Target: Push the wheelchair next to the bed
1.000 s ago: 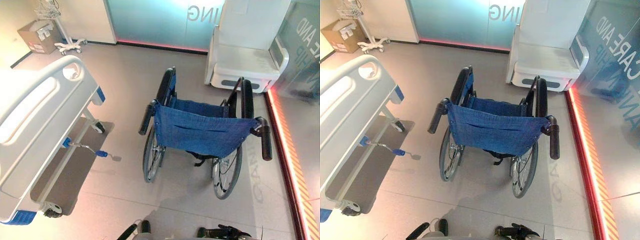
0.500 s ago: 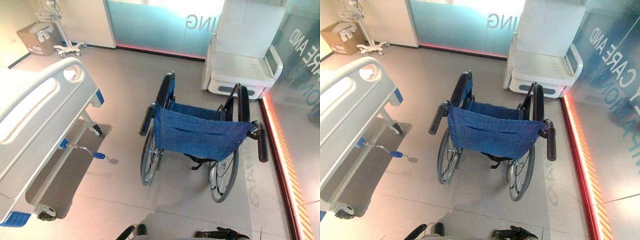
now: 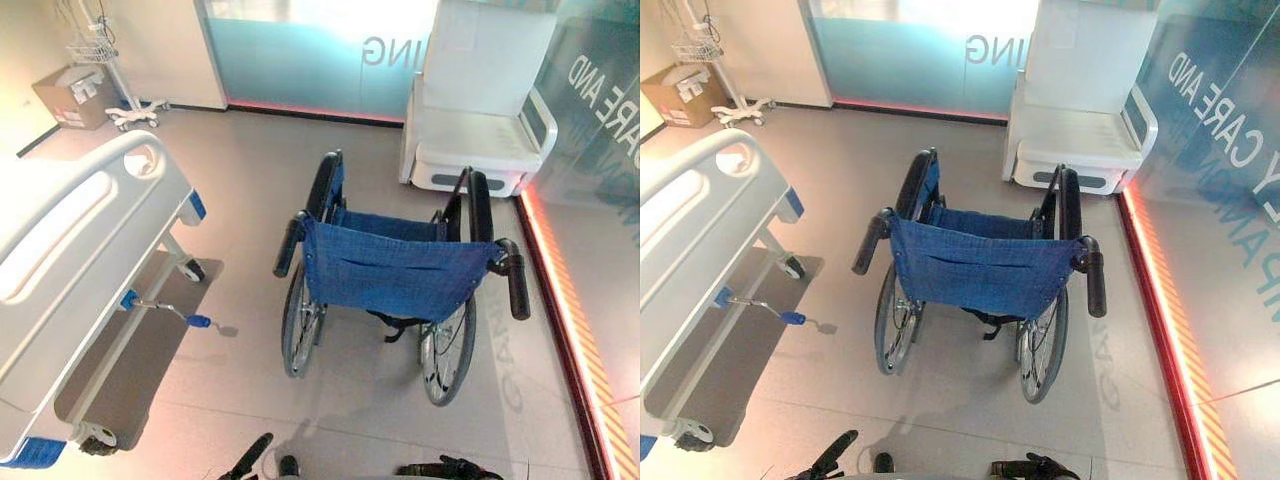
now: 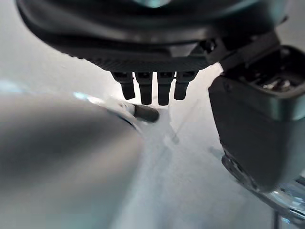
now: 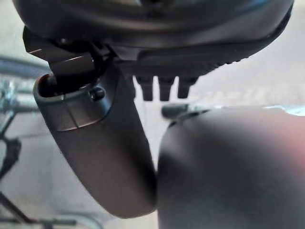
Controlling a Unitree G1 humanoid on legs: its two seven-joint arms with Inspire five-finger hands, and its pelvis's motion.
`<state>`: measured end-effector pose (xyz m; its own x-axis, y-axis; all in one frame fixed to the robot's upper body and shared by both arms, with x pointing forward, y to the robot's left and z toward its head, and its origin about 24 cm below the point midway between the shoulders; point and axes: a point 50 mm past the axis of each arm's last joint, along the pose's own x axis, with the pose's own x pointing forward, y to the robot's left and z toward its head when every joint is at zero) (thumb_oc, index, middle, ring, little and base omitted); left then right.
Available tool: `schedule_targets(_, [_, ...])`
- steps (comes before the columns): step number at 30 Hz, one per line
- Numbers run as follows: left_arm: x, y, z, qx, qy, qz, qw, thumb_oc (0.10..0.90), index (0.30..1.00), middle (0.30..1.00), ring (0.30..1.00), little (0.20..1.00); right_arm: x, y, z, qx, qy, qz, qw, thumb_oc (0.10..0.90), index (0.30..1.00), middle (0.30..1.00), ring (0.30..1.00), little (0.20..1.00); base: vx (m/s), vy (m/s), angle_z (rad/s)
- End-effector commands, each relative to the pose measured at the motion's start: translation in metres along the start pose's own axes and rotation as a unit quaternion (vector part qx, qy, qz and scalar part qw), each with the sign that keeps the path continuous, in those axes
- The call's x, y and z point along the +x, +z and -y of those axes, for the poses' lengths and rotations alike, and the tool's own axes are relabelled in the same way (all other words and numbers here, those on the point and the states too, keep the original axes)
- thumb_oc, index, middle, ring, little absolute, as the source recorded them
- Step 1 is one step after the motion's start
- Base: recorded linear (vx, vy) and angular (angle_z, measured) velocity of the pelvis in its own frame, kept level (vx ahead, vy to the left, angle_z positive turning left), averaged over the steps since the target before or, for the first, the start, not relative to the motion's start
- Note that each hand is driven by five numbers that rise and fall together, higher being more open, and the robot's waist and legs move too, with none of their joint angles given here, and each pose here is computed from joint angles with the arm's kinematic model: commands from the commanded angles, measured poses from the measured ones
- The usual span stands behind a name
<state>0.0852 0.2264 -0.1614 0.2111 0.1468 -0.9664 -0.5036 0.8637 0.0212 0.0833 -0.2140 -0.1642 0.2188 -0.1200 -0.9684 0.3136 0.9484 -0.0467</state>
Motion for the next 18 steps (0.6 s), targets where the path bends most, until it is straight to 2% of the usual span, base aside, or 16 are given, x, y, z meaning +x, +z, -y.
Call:
schedule_targets(1, [-0.004, 0.046, 0.02, -0.01, -0.038, 0.067, 0.997, 0.8, 0.9, 0.9, 0.9, 0.9, -0.007, 0.039, 0.032, 0.081, -0.07, 0.083, 0.991, 0.8, 0.9, 0.9, 0.9, 0.9, 0.0, 0.0, 0.0])
schedule_targets(8, [-0.022, 0.094, -0.004, -0.035, -0.045, 0.152, 0.987, 0.8, 0.9, 0.9, 0.9, 0.9, -0.036, 0.091, 0.077, 0.168, -0.153, 0.221, 0.949, 0.8, 0.9, 0.9, 0.9, 0.9, 0.0, 0.0, 0.0])
schedule_targets(10, [-0.035, 0.116, -0.016, -0.052, -0.051, 0.195, 0.978, 0.8, 0.9, 0.9, 0.9, 0.9, -0.061, 0.121, 0.099, 0.191, -0.185, 0.29, 0.919, 0.8, 0.9, 0.9, 0.9, 0.9, 0.0, 0.0, 0.0])
schedule_targets(11, [-0.035, 0.116, -0.016, -0.052, -0.051, 0.195, 0.978, 0.8, 0.9, 0.9, 0.9, 0.9, -0.061, 0.12, 0.099, 0.191, -0.185, 0.29, 0.919, 0.8, 0.9, 0.9, 0.9, 0.9, 0.0, 0.0, 0.0])
schedule_targets(12, [-0.044, 0.13, -0.022, -0.066, -0.054, 0.228, 0.97, 0.8, 0.9, 0.9, 0.9, 0.9, -0.077, 0.136, 0.112, 0.21, -0.205, 0.332, 0.896, 0.8, 0.9, 0.9, 0.9, 0.9, 0.0, 0.0, 0.0])
schedule_targets(15, [-0.059, 0.149, -0.028, -0.074, -0.055, 0.272, 0.958, 0.8, 0.9, 0.9, 0.9, 0.9, -0.098, 0.153, 0.124, 0.232, -0.223, 0.382, 0.866, 0.8, 0.9, 0.9, 0.9, 0.9, 0.0, 0.0, 0.0])
schedule_targets(16, [-0.069, 0.162, -0.032, -0.079, -0.057, 0.302, 0.948, 0.8, 0.9, 0.9, 0.9, 0.9, -0.114, 0.165, 0.132, 0.241, -0.237, 0.418, 0.843, 0.8, 0.9, 0.9, 0.9, 0.9, 0.0, 0.0, 0.0])
schedule_targets(18, [-0.078, 0.171, -0.035, -0.08, -0.058, 0.324, 0.941, 0.8, 0.9, 0.9, 0.9, 0.9, -0.127, 0.175, 0.136, 0.244, -0.246, 0.443, 0.827, 0.8, 0.9, 0.9, 0.9, 0.9, 0.0, 0.0, 0.0])
